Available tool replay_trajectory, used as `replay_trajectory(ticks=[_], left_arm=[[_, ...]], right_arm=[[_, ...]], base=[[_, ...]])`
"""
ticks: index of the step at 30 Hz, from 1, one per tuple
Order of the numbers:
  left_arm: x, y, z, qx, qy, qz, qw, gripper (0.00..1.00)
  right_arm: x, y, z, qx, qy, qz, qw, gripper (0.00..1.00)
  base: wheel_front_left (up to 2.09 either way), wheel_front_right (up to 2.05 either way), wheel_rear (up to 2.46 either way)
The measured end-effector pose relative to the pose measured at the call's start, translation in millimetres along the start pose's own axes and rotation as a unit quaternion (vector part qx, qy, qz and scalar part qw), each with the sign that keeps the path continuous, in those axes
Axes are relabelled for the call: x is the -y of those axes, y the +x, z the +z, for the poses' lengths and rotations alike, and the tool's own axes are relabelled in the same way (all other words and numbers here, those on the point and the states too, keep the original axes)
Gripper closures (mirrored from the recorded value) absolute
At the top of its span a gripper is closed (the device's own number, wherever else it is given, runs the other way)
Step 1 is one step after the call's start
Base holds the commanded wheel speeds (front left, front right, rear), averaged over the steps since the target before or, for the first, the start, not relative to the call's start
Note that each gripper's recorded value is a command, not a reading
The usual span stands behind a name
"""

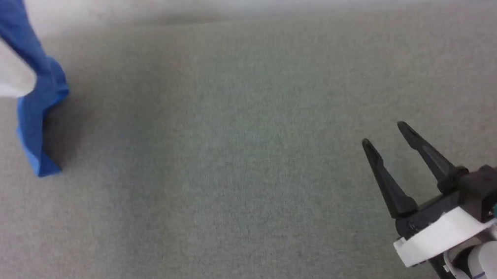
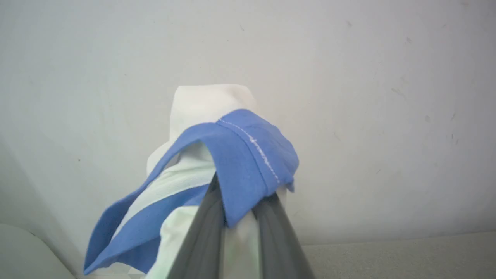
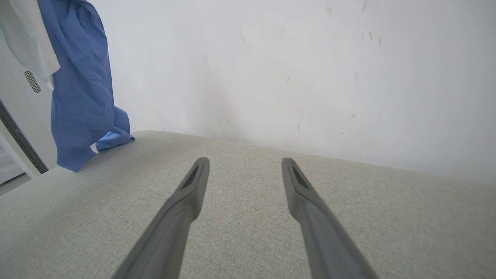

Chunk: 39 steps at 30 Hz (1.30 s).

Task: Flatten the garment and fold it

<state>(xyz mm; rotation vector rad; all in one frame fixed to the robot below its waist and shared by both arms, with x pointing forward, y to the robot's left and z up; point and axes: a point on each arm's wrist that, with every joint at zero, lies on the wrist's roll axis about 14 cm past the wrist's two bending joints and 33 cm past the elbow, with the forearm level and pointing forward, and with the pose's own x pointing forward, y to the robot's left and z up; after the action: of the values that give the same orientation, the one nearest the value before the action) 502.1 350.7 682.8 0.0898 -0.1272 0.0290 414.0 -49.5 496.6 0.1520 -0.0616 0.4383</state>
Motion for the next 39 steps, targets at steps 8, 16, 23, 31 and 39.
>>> replay_trajectory(ticks=[8, 16, 23, 31, 39], left_arm=[[103, -6, 84, 0.157, -0.014, -0.101, 0.982, 1.00], [247, -15, 134, 0.242, -0.079, -0.241, 0.937, 1.00], [350, -19, 111, 0.226, -0.088, -0.342, 0.908, 1.00], [404, -74, -133, -0.085, -0.065, -0.416, 0.903, 1.00], [405, -139, -224, -0.224, -0.060, -0.428, 0.874, 0.00]], right_arm=[[14, -26, 40, 0.044, -0.025, -0.034, 0.998, 0.00], [47, -56, 67, 0.076, -0.041, -0.097, 0.992, 0.00], [80, -78, 74, 0.083, -0.045, -0.156, 0.983, 0.00], [109, -89, 54, 0.051, -0.041, -0.199, 0.978, 0.00], [112, -81, 36, 0.025, -0.039, -0.197, 0.979, 0.00]], base=[[0.00, 0.00, 0.00], [0.00, 0.00, 0.00], [0.00, 0.00, 0.00], [0.00, 0.00, 0.00], [0.00, 0.00, 0.00]])
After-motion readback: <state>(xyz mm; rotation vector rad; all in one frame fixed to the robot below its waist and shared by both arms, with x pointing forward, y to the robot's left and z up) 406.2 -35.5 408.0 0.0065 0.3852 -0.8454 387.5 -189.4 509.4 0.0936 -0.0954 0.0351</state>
